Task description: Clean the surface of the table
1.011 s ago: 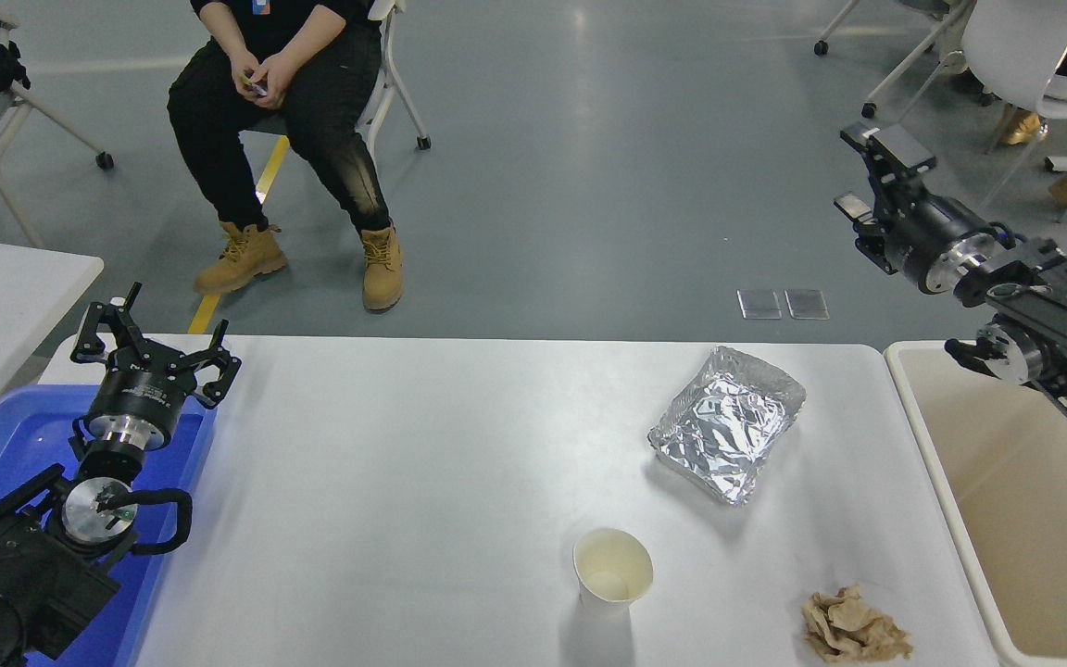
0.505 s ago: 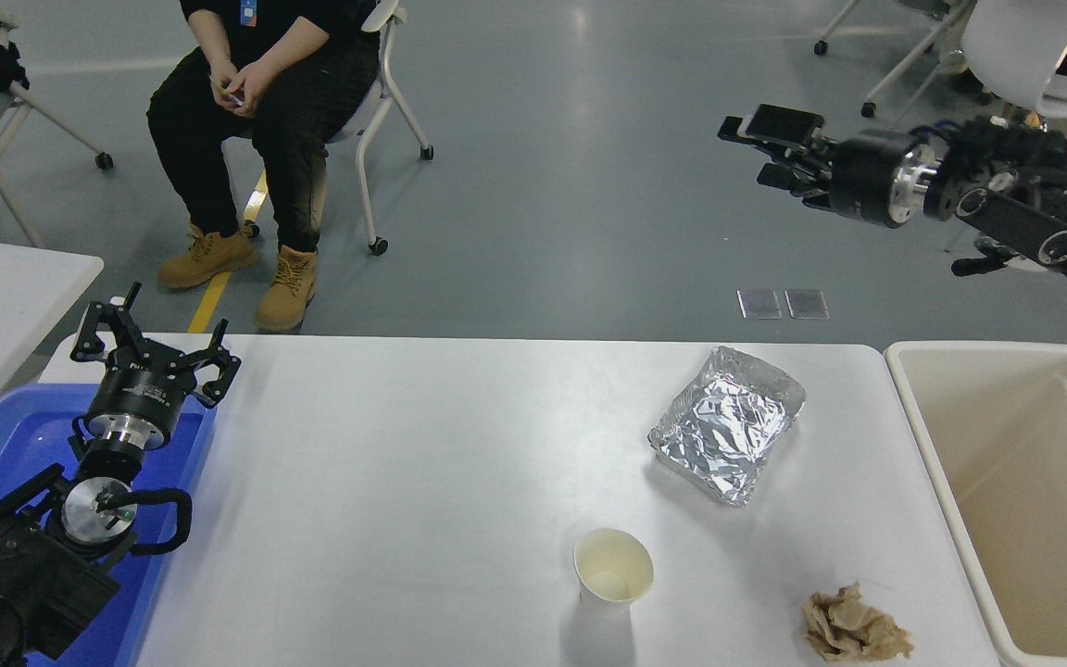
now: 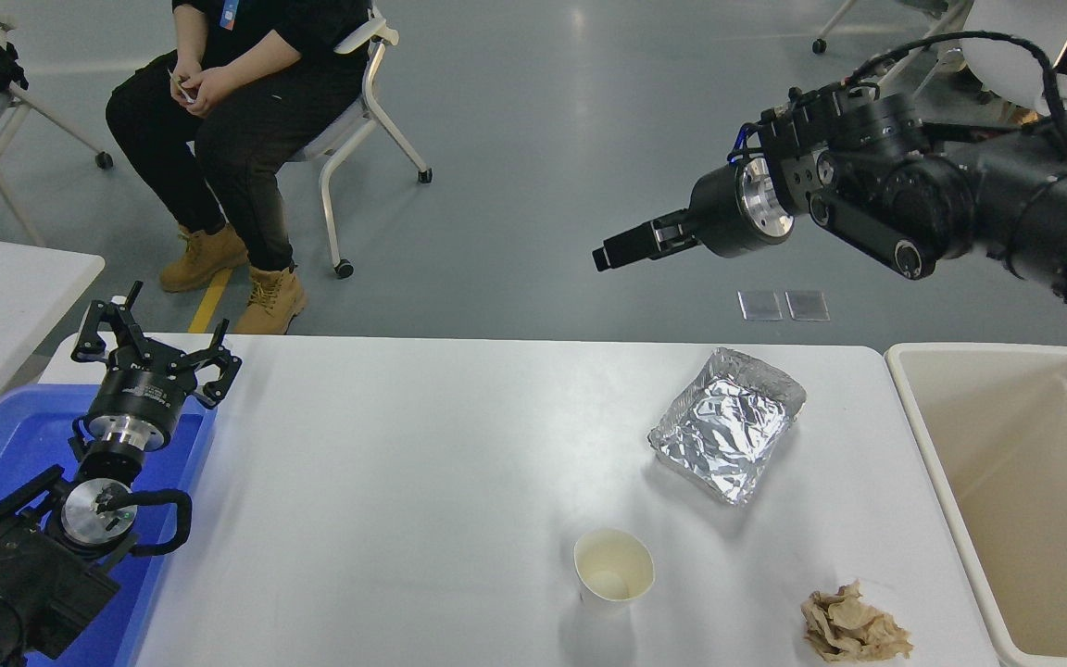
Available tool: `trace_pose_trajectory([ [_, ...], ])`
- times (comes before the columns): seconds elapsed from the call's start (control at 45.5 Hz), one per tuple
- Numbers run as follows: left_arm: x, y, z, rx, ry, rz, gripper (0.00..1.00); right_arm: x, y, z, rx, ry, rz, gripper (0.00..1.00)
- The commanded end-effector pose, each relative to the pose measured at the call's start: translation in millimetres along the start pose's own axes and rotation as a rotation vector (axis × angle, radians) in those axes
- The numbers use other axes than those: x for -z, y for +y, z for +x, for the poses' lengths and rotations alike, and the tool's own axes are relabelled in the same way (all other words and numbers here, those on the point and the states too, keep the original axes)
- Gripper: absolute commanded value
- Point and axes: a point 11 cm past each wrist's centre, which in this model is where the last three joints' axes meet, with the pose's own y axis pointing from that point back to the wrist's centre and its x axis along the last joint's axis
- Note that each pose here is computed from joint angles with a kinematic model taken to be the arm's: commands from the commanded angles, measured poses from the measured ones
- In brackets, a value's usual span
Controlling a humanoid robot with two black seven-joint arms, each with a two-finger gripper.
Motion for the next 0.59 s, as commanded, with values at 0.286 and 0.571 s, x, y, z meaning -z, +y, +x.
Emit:
trace_pose_trajectory([
  [0.286,0.2,-0.1,-0.4,0.002,0.001,0.000,1.00,12.7,-14.3,-45.7,0.392,0.225,-0.112,0.98],
  [0.571,0.0,0.1,0.1,0.000,0.000,0.000,1.00,44.2,-15.9,-104.0,0.539,0.178,0.048,0.98],
])
